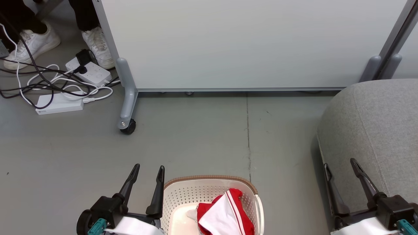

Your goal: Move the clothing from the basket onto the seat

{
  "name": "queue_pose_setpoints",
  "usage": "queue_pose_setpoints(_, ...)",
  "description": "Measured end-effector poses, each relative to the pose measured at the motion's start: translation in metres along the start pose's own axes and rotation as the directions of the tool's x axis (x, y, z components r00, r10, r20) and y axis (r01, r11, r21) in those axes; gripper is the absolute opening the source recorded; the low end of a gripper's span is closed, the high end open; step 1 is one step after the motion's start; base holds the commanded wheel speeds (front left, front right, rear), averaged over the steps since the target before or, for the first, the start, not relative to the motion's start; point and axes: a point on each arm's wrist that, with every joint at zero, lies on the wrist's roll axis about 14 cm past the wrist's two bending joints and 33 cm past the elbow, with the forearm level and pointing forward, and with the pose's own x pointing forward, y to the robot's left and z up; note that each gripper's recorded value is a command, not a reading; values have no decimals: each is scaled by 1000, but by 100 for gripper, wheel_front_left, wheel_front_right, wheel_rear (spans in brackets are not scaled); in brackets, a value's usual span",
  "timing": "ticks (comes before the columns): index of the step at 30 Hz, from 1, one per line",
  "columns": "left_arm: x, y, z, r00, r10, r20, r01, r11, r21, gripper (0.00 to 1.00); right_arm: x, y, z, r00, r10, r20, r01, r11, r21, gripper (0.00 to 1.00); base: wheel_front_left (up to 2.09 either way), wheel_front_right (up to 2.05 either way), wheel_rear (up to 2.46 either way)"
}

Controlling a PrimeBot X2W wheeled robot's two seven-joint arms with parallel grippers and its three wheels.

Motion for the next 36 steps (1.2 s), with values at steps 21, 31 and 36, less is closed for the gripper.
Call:
queue_pose_setpoints(21,1,-5,-9,999,-18,-29,18,1000,2,100,0,-7,1,1000,-24,4,24,1000,-1,100,0,0,0)
queue_pose_setpoints(31,1,-8,-12,999,-29,-39,29,1000,0,100,0,-9,1,999,-33,5,33,999,11,100,0,0,0)
queue_pose_setpoints(36,2,-10,-14,998,-38,-45,38,999,-2,100,1,-13,2,999,-43,8,43,999,10,100,0,0,0)
